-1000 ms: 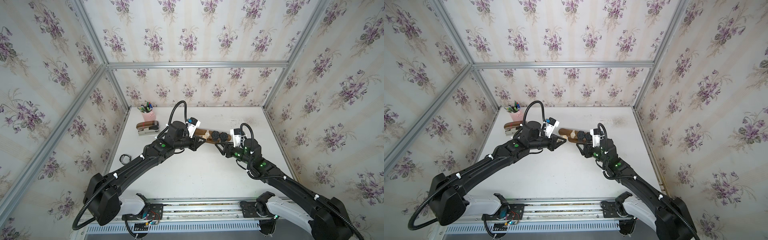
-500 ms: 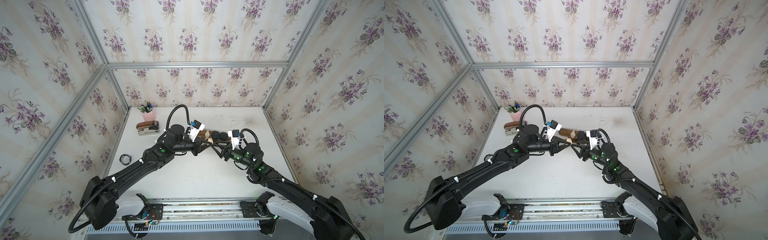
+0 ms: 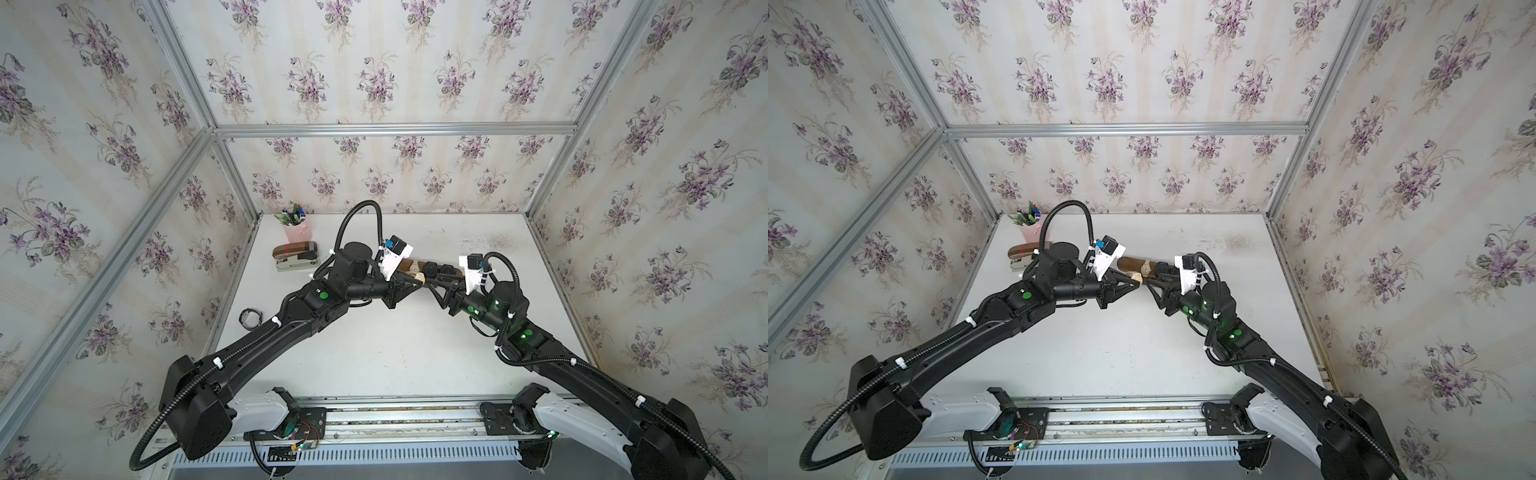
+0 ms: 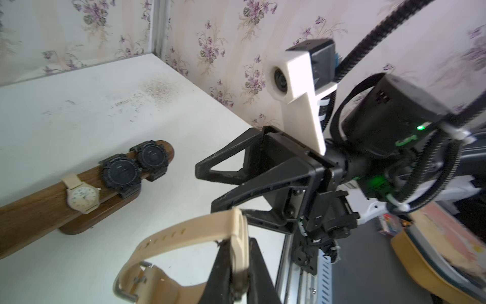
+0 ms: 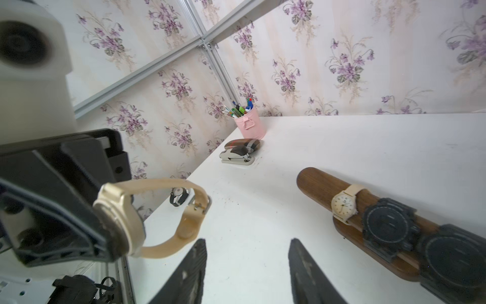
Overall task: Place watch on stand
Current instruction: Pick up the watch at the center of the board.
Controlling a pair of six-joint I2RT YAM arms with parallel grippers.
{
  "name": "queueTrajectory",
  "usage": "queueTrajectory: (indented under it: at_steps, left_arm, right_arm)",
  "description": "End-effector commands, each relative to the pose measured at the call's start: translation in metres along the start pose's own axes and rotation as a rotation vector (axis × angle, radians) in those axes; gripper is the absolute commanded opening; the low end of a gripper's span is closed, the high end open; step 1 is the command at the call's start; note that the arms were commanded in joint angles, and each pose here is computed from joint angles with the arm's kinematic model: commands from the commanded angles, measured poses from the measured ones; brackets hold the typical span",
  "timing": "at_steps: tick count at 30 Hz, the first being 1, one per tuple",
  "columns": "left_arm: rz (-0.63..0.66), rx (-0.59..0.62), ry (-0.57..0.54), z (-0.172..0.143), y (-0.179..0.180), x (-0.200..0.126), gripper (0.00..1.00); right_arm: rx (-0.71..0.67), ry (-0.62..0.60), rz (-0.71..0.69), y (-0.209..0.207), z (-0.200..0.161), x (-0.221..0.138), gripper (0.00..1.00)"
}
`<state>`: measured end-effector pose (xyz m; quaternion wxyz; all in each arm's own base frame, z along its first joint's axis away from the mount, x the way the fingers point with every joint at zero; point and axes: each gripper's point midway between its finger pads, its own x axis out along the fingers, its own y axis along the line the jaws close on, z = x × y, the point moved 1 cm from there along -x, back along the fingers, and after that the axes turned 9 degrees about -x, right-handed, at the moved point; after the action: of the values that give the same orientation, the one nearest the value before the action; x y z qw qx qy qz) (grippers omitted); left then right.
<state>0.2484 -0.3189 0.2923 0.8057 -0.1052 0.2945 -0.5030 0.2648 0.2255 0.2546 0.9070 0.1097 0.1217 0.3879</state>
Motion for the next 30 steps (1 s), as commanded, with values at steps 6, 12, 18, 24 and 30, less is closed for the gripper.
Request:
queueTrajectory:
  at_steps: [6,12,18,24,30]
  left_arm:
    - [0.34,0.254,0.209,-0.039,0.048,0.01,0.03]
    - [0.31,0.347,0.206,-0.047,0.042,0.025,0.03]
    - [0.22,0.342,0.187,-0.044,0.027,0.031,0.04]
    - [0.069,0.387,0.192,-0.05,0.0,0.022,0.04]
    - [-0.062,0.343,0.124,-0.04,-0.024,0.015,0.04]
  right_arm:
    - [0.147,0.031,-0.039,-0.002,0.002,-0.007,0.52]
    - [0.302,0.084,0.023,0.012,-0.005,-0.003,0.51]
    - [0.226,0.113,-0.053,-0.004,-0.033,-0.003,0.5]
    - [0.09,0.159,0.021,-0.002,-0.043,0.008,0.51]
    - [0.018,0.032,0.277,0.035,-0.035,0.006,0.52]
